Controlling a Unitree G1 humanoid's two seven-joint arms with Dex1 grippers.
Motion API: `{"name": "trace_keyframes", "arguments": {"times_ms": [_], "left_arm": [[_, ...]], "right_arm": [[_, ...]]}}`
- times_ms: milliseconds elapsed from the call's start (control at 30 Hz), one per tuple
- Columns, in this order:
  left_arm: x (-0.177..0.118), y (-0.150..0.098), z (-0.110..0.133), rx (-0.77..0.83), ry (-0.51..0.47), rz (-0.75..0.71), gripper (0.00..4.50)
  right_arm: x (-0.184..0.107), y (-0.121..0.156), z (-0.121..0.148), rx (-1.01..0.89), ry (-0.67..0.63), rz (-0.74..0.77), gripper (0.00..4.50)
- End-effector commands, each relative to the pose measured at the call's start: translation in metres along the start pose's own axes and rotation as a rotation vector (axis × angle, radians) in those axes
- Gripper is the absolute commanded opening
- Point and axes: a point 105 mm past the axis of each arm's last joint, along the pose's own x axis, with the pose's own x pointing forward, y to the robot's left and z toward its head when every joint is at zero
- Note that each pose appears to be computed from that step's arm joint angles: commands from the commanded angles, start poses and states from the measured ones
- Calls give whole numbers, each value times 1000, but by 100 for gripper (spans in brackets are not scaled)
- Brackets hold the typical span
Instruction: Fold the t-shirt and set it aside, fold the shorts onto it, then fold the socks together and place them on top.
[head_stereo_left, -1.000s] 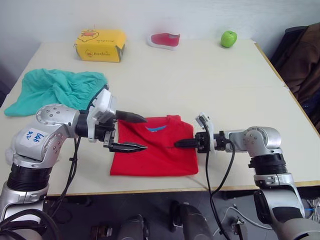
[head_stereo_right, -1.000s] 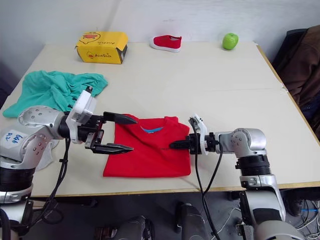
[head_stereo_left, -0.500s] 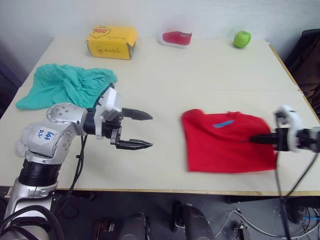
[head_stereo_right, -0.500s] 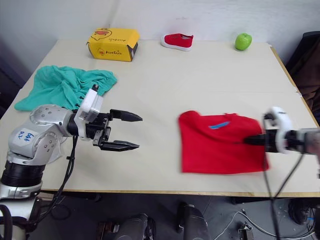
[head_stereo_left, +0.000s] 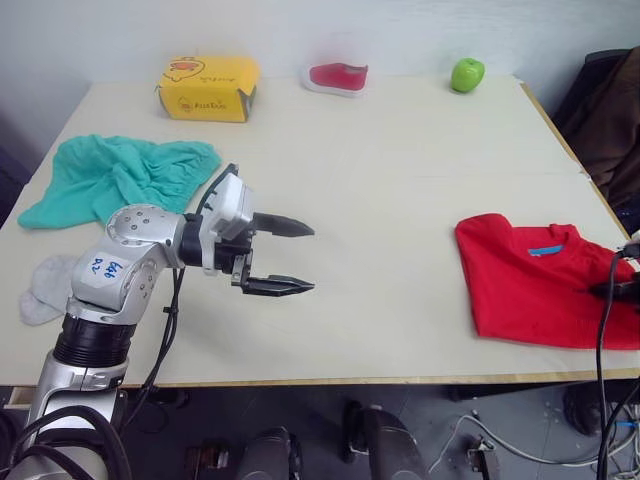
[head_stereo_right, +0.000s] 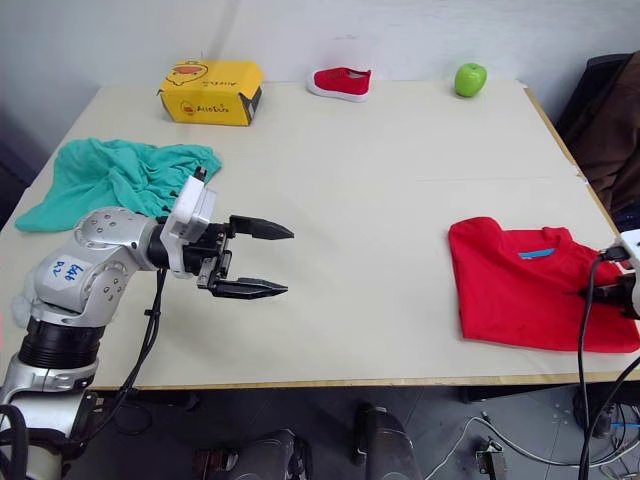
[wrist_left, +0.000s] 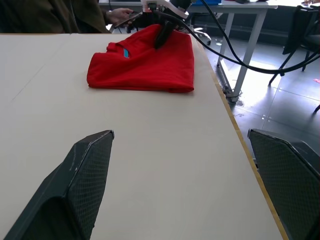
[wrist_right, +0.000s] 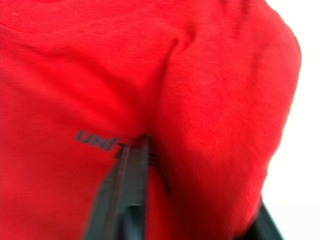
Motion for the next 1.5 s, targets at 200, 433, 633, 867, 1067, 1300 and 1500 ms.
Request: {"name": "trace_keyframes", "arguments": {"times_ms": [200, 433, 633, 867, 1067, 1300, 1500], "left_arm": [[-8, 4, 3, 22, -11, 69, 450], [-19, 13, -7, 13, 23, 161, 450], [-24, 14, -35, 44, 151, 249, 450], [-113, 47, -79, 179, 559, 580, 450], [-199, 70, -98, 404, 912, 757, 450], [-213, 89, -101, 482, 995, 762, 450], [-215, 98, -119, 445, 1076, 762, 450]], "right_arm": [[-73, -63, 44, -94, -337, -373, 447], [-119, 85, 130, -169, -803, 242, 447], [-146, 253, 123, -259, -813, 974, 447], [-155, 309, 110, -277, -771, 1210, 447], [-144, 309, 110, -215, -769, 1179, 447], [-135, 305, 110, -202, -766, 1136, 447], [-137, 305, 111, -224, -777, 1119, 447]]}}
